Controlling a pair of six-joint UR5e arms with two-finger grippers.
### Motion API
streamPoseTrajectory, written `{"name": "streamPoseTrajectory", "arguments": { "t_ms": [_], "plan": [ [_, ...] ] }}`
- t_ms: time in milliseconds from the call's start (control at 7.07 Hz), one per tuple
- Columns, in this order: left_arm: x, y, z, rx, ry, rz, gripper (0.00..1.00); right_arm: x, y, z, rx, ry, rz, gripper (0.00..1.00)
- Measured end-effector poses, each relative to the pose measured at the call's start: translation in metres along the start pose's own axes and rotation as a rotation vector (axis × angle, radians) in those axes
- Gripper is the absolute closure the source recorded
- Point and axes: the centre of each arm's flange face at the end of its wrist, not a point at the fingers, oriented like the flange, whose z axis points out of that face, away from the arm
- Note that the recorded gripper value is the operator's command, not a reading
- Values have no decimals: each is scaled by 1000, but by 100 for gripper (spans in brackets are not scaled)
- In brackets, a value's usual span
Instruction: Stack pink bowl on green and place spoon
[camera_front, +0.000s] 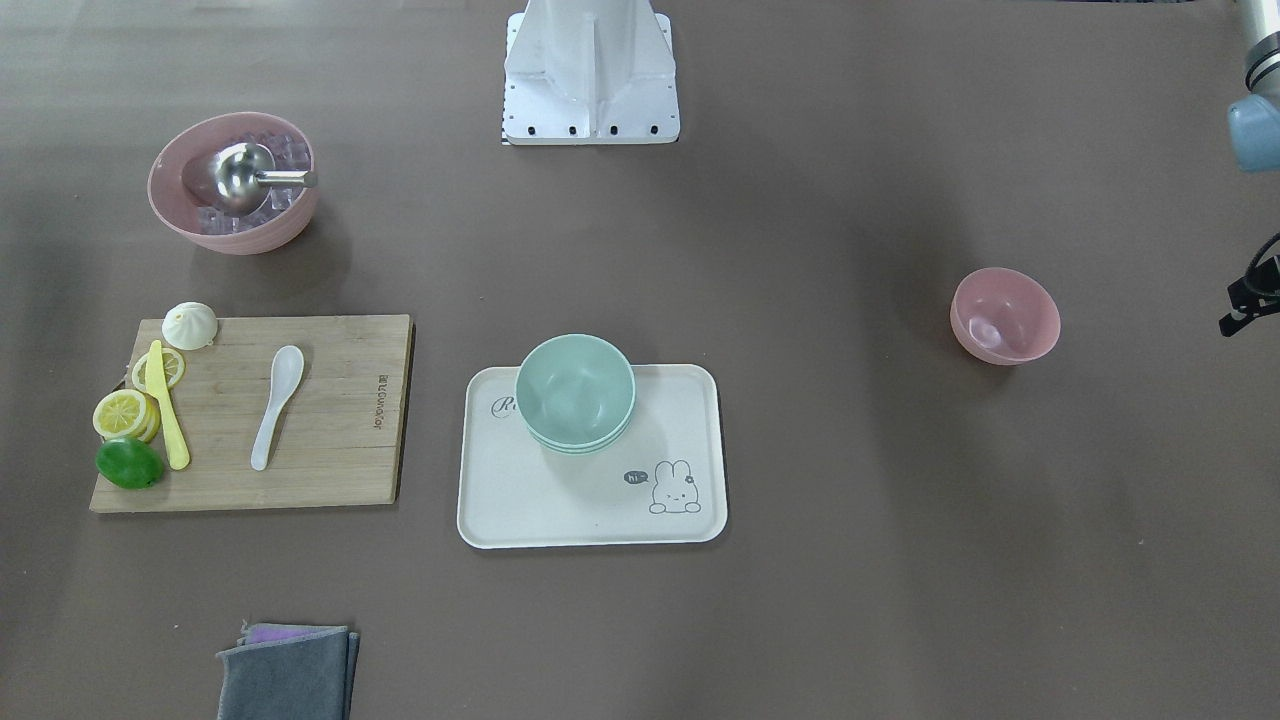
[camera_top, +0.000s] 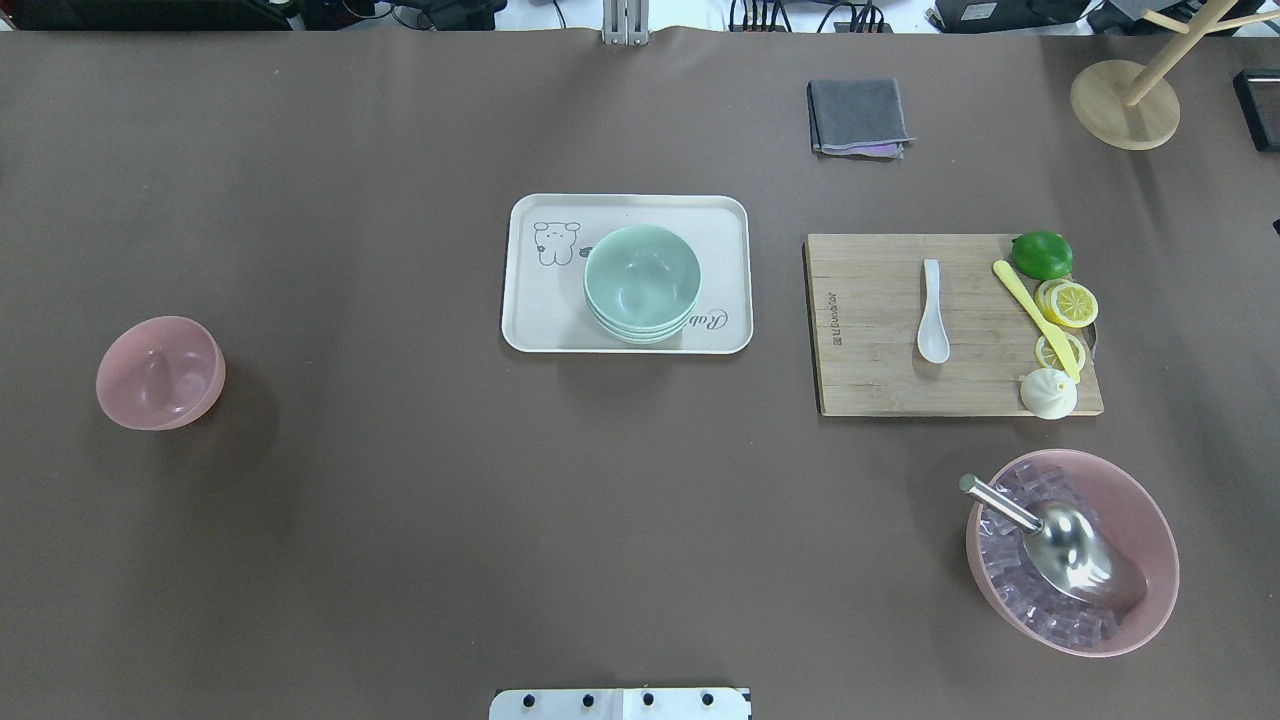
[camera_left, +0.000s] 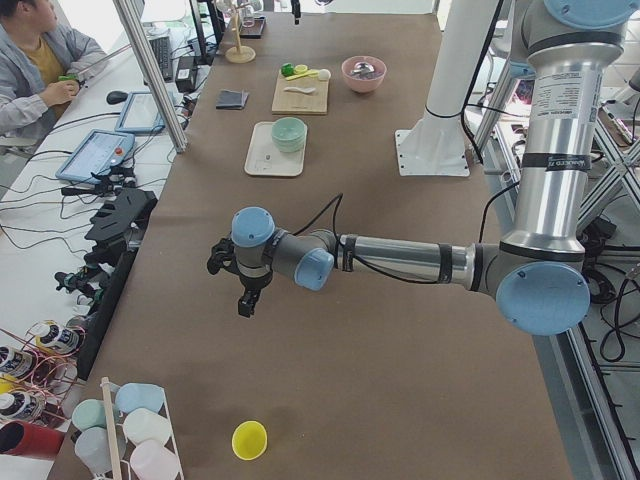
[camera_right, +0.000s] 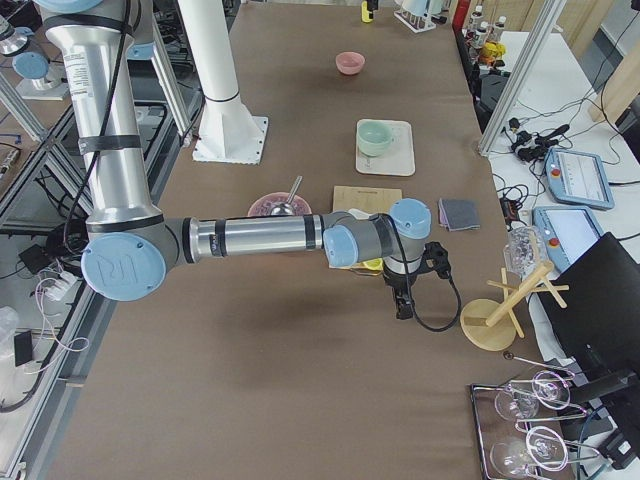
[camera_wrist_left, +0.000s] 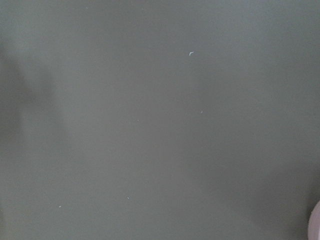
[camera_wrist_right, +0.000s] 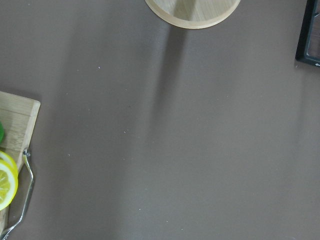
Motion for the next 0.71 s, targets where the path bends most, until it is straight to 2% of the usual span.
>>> {"name": "streamPoseTrajectory", "arguments": {
  "t_ms": [707],
  "plan": [
    [-1,2,4,8,19,10,2,4,14,3,-4,-3,5,0]
  ]
}}
